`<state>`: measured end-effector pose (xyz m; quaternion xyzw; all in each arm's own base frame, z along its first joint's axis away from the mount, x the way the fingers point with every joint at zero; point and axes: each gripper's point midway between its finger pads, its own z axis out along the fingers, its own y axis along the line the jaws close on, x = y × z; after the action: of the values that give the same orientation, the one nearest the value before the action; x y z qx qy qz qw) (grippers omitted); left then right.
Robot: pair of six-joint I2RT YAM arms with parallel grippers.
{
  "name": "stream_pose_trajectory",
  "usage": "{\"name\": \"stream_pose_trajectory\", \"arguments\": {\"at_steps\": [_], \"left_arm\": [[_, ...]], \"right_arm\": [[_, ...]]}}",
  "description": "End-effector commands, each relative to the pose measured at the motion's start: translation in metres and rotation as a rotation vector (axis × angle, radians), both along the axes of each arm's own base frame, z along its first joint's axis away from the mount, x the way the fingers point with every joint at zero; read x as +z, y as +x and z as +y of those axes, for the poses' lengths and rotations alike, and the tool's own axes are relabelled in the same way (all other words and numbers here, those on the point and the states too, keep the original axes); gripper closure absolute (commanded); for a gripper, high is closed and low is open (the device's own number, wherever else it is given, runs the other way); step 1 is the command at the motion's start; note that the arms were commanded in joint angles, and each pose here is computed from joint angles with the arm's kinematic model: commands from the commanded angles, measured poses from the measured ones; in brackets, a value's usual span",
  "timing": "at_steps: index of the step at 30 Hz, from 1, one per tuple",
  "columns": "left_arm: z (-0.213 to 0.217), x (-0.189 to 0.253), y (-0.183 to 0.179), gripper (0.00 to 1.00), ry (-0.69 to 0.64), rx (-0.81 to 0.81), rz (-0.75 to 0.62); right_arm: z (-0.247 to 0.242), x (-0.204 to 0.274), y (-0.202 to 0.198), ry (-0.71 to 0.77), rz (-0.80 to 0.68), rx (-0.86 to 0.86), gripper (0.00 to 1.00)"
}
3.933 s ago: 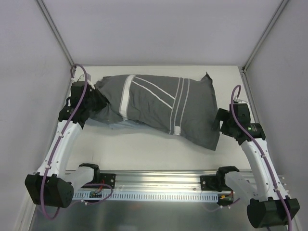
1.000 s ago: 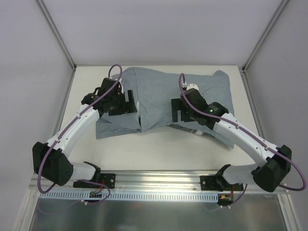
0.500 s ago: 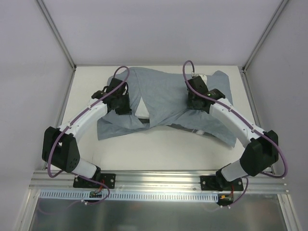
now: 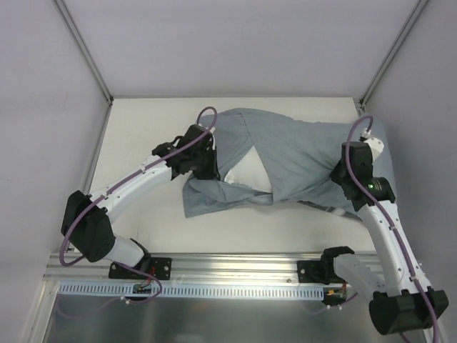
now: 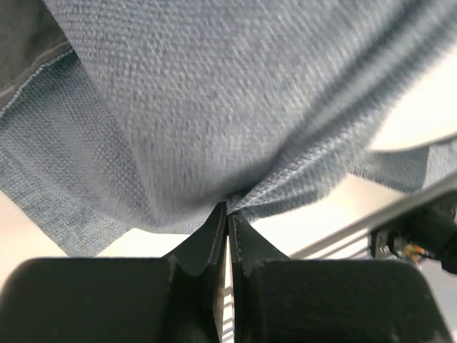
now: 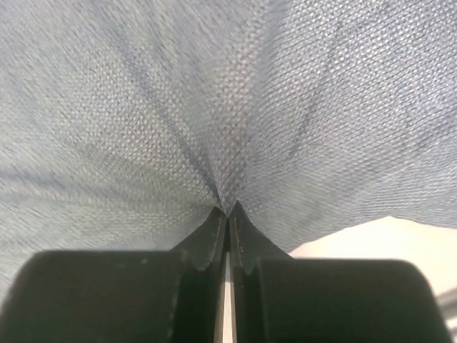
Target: Remove the pillowcase from the pillow
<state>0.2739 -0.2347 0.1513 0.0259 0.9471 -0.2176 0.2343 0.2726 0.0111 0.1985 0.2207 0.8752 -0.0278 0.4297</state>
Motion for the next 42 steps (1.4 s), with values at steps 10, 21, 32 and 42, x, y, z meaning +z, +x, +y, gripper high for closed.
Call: {"name": "stream_pose_trajectory", "arguments": {"at_steps": [10,21,32,42], "left_arm": [[-0.012,0.017,-0.005,1.00,-0.083,0.032,-0.034],[-0.015,0.008,-0.007,1.00,-0.098,0.027,-0.010],[0.014,0.011,-0.006,1.00,-0.113,0.076,-0.029],[0.052,-0.004,0.000,1.00,-0.124,0.181,-0.004]], "right_arm": [[0.035,0.042,-0.022,-0.080,-0.038,0.182,0.10],[0.156,0.048,-0.005,-0.310,-0.004,0.462,0.08],[0.124,0.014,0.030,-0.380,0.115,0.342,0.78],[0.056,0.019,0.005,-0.254,0.083,0.238,0.97]]}}
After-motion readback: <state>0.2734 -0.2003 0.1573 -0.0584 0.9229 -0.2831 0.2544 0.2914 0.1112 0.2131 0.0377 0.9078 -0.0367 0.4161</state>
